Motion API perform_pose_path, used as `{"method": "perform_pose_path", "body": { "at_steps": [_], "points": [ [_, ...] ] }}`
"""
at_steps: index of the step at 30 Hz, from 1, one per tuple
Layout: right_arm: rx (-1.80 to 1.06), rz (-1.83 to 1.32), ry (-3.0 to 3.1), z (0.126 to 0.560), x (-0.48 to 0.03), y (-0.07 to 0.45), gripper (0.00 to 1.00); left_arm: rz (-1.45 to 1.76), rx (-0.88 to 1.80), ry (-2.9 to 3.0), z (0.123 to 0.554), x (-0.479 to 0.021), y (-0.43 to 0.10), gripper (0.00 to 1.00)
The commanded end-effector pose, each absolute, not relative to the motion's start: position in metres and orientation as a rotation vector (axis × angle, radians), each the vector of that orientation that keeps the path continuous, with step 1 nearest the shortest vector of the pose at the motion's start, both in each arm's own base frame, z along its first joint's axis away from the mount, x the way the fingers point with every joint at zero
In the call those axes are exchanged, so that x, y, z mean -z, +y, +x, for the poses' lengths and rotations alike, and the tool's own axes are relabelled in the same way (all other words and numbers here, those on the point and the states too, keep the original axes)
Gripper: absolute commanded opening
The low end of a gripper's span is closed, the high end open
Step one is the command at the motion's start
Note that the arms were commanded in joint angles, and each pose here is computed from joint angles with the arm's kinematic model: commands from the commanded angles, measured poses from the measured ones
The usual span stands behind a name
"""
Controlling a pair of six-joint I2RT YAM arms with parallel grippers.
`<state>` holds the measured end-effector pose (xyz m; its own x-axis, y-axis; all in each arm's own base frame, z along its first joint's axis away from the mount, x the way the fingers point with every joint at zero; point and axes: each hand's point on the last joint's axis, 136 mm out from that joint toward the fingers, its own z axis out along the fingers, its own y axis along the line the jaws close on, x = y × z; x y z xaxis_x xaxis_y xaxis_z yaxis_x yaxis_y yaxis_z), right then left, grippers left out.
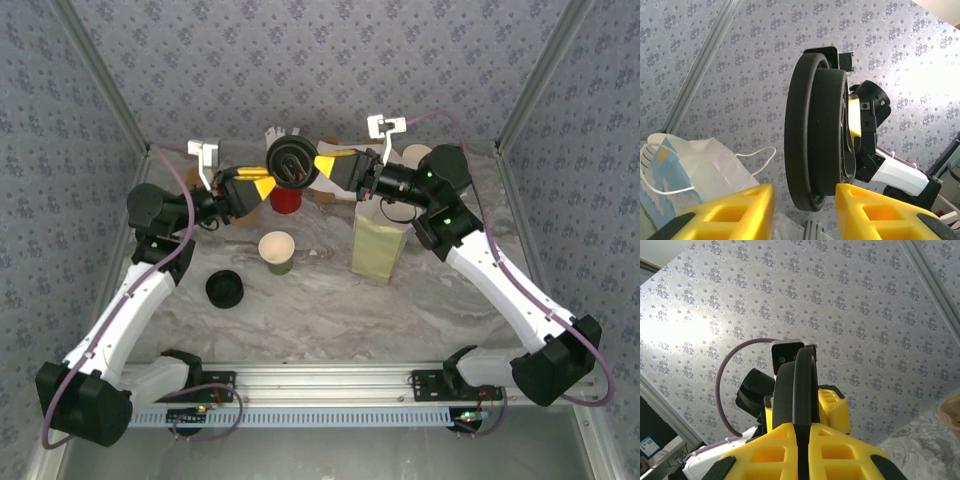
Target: Pack the takeout coffee
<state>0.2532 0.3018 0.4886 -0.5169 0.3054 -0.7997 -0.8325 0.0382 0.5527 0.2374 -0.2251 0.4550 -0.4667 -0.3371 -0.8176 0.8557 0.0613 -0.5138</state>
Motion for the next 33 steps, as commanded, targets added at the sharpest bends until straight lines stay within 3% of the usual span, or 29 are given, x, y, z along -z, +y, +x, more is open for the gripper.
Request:
{"method": "perform_pose_path", "body": {
  "at_steps": [1, 9, 17, 22, 25, 28, 33],
  "points": [
    [-1.655, -0.57, 1.414, 0.251, -0.489, 0.307, 0.11, 0.646, 1.576, 1.268, 0.219, -0.48, -0.224, 0.36],
    [-1.646, -0.53, 1.443, 0.258, -0.479, 0.308, 0.12, 0.661, 1.553, 1.252, 0.211, -0.482, -0.223, 0.27],
    [-1.586, -0.516, 1.47, 0.262, -0.469, 0.305, 0.19, 0.643, 1.53, 1.278, 0.21, -0.479, -0.221, 0.2],
    [-1.453, -0.473, 1.568, 0.273, -0.452, 0.298, 0.42, 0.56, 1.495, 1.376, 0.217, -0.468, -0.217, 0.18],
    [-1.357, -0.484, 1.658, 0.278, -0.433, 0.298, 0.49, 0.486, 1.498, 1.469, 0.224, -0.455, -0.211, 0.17],
    [-1.259, -0.485, 1.777, 0.282, -0.413, 0.301, 0.54, 0.425, 1.533, 1.562, 0.227, -0.438, -0.203, 0.16],
    [-1.143, -0.397, 1.957, 0.293, -0.392, 0.296, 0.54, 0.266, 1.527, 1.699, 0.234, -0.404, -0.181, 0.15]
  ]
}}
